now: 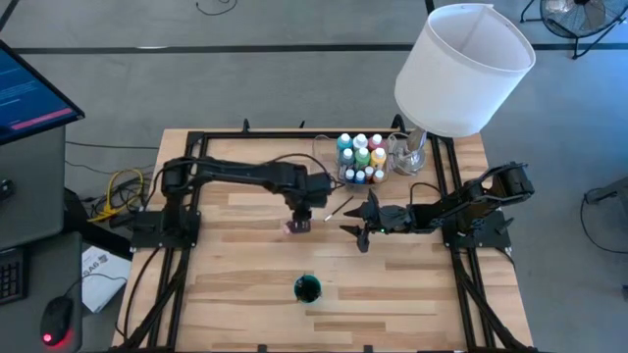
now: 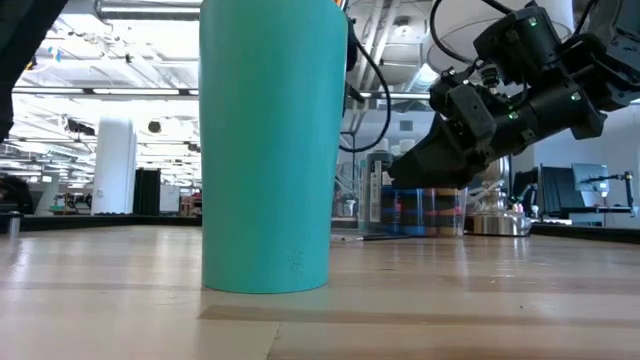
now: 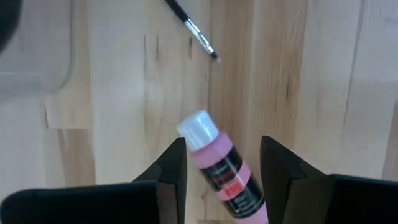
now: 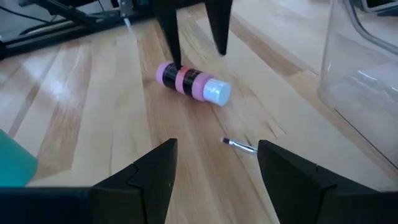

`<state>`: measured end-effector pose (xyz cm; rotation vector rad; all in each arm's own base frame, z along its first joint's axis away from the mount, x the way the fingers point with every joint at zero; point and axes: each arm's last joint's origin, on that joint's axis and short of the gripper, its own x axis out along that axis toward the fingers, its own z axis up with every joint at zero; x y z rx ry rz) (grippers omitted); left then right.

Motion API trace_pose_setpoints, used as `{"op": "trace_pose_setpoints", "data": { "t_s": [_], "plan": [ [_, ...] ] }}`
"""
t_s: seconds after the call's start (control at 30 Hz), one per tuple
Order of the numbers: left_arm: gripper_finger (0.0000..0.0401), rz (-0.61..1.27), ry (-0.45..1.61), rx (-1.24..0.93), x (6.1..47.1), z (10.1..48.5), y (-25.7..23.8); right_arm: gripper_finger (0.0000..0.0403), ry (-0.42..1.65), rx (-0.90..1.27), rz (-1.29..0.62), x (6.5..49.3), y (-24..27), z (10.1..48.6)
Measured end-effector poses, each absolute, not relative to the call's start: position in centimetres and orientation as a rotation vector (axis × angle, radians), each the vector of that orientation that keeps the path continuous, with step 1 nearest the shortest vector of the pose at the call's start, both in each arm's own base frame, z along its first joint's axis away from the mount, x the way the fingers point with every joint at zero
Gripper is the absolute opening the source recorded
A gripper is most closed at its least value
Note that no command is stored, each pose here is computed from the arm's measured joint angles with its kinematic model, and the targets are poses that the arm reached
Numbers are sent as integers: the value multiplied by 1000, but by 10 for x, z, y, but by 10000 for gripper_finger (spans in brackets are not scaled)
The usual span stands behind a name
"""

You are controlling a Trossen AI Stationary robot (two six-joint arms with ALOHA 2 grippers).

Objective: Pick & Place Paint Supplies
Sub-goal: Put the small pink paint bottle into the transparent bin

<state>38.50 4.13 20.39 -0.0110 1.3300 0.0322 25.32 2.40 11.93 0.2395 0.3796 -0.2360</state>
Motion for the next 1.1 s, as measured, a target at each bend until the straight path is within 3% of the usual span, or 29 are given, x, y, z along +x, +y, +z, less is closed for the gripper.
{"op": "trace_pose_setpoints", "data": {
  "t_s": [1.1],
  "plan": [
    [98, 86, 1444, -95, 380, 189, 52, 216, 388, 244, -237, 253, 24, 119]
  ]
}}
